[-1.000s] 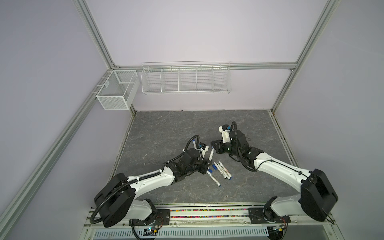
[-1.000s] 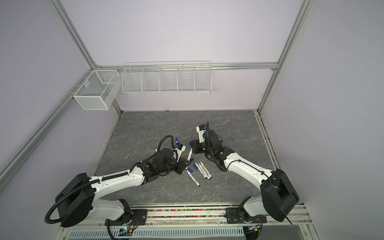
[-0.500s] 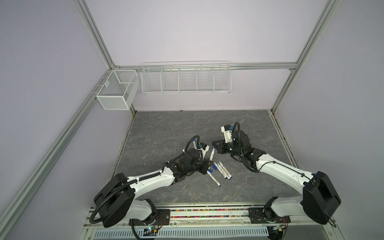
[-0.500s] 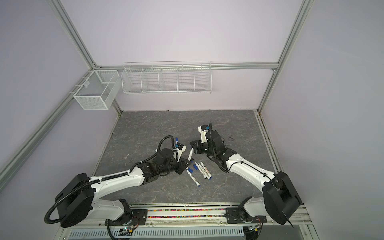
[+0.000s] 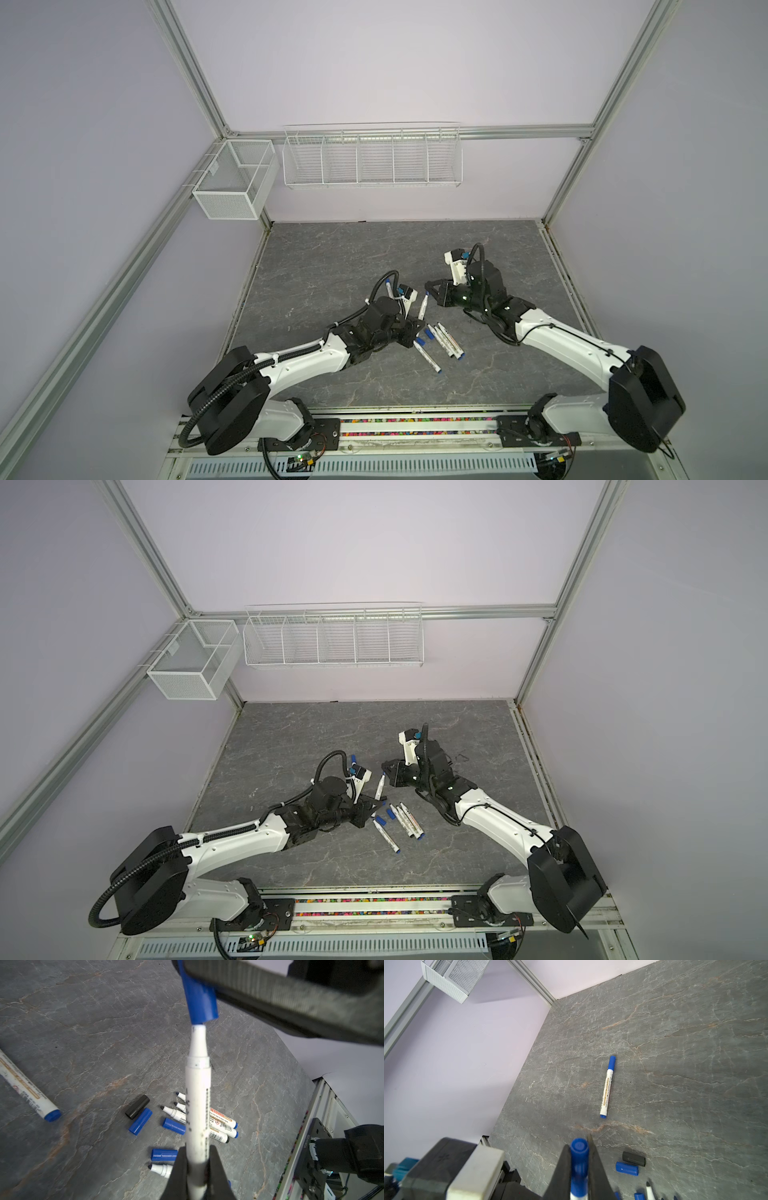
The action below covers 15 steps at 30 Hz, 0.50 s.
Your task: Insert the pens into the pen caps
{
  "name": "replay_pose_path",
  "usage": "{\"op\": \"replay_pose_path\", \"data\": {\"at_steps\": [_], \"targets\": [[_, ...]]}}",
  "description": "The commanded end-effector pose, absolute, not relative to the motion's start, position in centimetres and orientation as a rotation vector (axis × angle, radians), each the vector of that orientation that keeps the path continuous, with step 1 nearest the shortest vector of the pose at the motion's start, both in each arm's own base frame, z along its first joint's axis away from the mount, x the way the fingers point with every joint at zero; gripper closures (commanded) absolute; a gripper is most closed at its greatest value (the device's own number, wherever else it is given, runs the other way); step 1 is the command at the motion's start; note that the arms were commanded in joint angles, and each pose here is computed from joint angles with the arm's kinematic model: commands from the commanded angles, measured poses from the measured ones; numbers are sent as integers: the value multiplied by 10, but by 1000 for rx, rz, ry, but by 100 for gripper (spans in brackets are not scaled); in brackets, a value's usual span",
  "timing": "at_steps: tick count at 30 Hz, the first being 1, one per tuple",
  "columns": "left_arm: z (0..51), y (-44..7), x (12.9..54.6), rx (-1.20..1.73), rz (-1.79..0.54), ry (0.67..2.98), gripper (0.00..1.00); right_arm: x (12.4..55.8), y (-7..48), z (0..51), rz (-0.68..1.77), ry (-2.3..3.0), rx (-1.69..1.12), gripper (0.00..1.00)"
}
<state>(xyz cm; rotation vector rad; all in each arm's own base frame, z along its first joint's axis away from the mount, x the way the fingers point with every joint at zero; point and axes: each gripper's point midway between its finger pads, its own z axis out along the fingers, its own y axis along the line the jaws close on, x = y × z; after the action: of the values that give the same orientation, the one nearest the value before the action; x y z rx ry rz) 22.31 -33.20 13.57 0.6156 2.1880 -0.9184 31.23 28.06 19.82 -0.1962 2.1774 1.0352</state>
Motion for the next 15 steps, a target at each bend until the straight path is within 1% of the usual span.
{"op": "replay_pose_path", "data": {"at_steps": [1,6,15], "targets": [[149,-334,228,603,-926,2148,100,309,282,199,1085,2169,-185,93],[148,-333,229,599,-918,2148,100,305,284,197,1122,2169,-184,93],[150,-332,230,584,-917,2138,100,298,279,191,1112,2187,-184,93]]}}
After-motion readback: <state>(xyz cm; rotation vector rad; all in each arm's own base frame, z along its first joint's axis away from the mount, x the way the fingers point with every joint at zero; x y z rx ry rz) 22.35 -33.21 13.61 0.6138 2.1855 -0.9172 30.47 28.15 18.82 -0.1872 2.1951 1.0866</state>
